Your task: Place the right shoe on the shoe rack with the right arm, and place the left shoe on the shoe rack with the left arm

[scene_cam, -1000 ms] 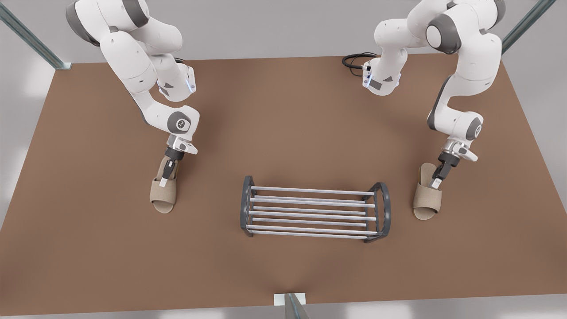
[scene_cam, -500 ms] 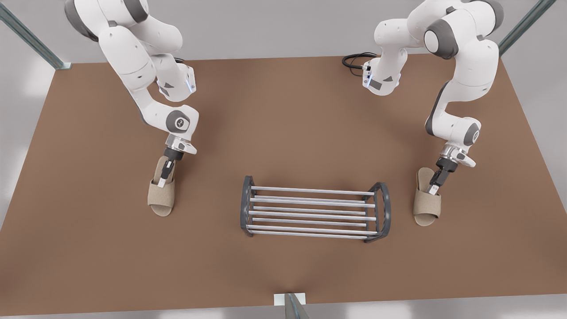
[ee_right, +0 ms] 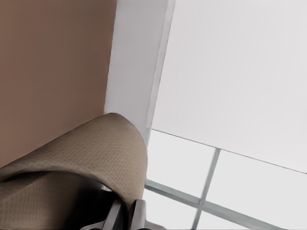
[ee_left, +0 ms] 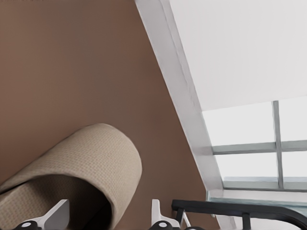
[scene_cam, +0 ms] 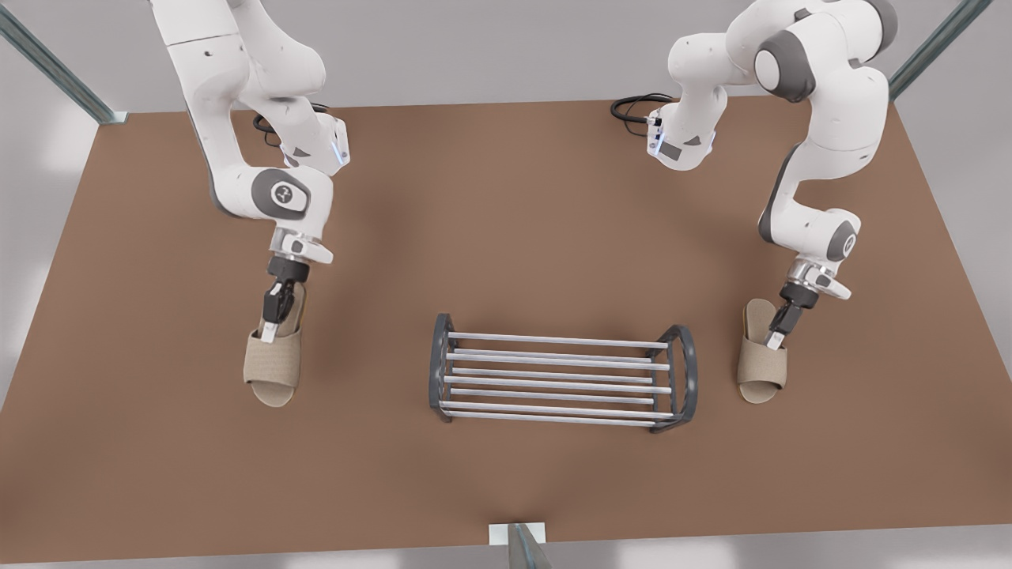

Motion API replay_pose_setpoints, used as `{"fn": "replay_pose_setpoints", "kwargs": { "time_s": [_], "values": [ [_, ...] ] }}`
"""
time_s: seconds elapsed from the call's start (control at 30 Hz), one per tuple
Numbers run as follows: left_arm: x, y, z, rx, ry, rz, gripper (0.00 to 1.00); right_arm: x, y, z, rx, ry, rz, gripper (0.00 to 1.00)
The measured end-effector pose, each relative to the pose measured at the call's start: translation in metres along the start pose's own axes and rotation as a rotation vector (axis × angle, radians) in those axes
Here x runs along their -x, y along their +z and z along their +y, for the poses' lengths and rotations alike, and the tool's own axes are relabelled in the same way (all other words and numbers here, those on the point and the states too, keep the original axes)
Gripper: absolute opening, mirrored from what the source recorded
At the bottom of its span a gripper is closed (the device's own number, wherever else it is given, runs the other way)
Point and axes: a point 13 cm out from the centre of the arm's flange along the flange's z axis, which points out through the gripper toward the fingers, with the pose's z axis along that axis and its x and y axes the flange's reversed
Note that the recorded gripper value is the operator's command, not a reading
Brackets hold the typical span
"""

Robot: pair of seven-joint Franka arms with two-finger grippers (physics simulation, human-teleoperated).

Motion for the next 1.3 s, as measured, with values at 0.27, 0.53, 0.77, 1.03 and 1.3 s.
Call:
{"fn": "replay_pose_setpoints", "kwargs": {
  "time_s": [0.27, 0.53, 0.77, 1.03, 1.3],
  "values": [
    [0.005, 0.022, -0.016, 0.016, 0.031, 0.004, 0.87, 0.097, -0.031, -0.122, 0.049, 0.251, -0.249, 0.21],
    [0.007, 0.032, -0.016, 0.032, 0.029, 0.004, 0.52, 0.285, -0.158, -0.181, 0.121, 0.421, -0.572, 0.21],
    [0.007, 0.032, -0.017, 0.04, 0.023, 0.002, 0.25, 0.371, -0.193, -0.189, 0.283, 0.668, -0.506, 0.21],
    [0.016, 0.019, -0.14, -0.112, 0.111, -0.017, 0.23, 0.373, -0.094, -0.14, 0.311, 0.641, -0.291, 0.21],
    [-0.048, -0.018, -0.325, -0.318, 0.226, 0.015, 0.21, 0.367, -0.049, -0.119, 0.271, 0.552, -0.218, 0.21]
  ]
}}
